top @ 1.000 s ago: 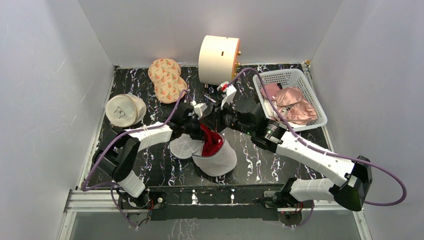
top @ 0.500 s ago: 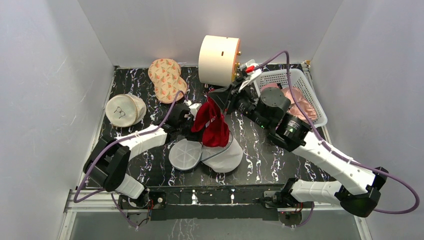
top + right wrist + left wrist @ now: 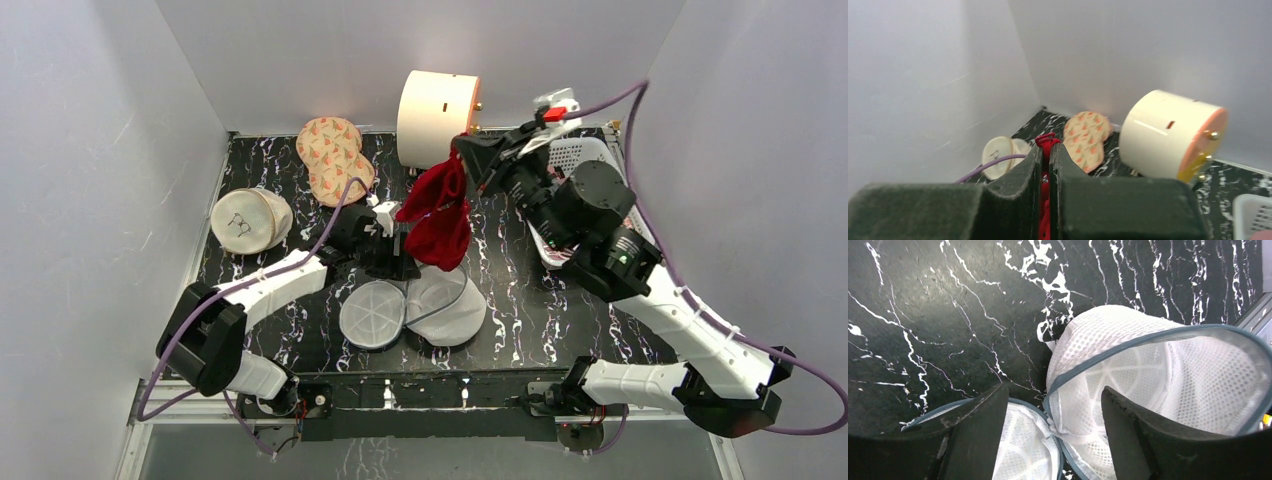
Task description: Unzip the laundry bag and remove the bra
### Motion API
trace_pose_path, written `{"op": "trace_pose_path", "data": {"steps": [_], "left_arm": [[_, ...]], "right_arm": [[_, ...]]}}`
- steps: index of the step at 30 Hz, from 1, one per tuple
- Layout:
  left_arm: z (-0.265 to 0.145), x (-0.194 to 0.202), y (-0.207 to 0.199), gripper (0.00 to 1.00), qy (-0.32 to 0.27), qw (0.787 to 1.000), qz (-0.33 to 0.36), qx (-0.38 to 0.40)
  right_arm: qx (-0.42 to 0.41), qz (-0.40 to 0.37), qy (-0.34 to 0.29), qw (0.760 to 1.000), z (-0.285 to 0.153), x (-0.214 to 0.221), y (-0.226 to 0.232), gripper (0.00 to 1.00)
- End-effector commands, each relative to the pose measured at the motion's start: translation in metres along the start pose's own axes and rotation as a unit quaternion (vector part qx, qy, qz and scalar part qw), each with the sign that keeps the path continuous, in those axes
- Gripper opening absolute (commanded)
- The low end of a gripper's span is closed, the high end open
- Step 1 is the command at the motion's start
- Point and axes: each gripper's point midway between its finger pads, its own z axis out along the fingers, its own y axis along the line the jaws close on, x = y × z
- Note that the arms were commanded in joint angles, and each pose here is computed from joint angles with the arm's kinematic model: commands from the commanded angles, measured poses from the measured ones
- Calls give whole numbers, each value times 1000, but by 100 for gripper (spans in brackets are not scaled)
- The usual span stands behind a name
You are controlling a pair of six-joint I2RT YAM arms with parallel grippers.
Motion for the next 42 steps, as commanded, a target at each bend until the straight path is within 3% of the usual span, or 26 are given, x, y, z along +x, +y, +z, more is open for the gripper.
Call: {"op": "trace_pose_path", "data": {"steps": [1, 5, 8, 16, 21, 31, 34, 39, 42], "left_arm": [[-19, -26, -15, 71, -39, 999, 22, 6], [-30, -34, -20, 81, -57, 998, 29, 7], [-32, -37, -22, 85, -59, 998, 33, 7], [-40, -41, -26, 86, -62, 997, 41, 6], [-41, -40, -27, 87, -61, 997, 41, 8], [-51, -38, -27, 88, -65, 997, 43, 4], [-51, -35, -26, 88, -63, 997, 42, 4], [-52, -34, -27, 88, -63, 997, 41, 5], [-53, -35, -27, 88, -65, 997, 41, 5]], "right_arm": [[79, -32, -85, 993, -22, -69, -30, 0], [158, -59, -85, 982, -29, -75, -58, 0], [256, -79, -66, 961, -35, -68, -90, 0], [471, -153, -41, 868, -55, -52, -172, 0], [491, -96, -44, 865, -49, -58, -247, 0], [542, -65, -6, 838, -49, -25, -343, 0], [544, -58, 13, 837, -45, 10, -359, 0], [549, -18, 77, 832, -46, 104, -385, 0], [516, 30, 111, 849, -36, 150, -392, 0]]}}
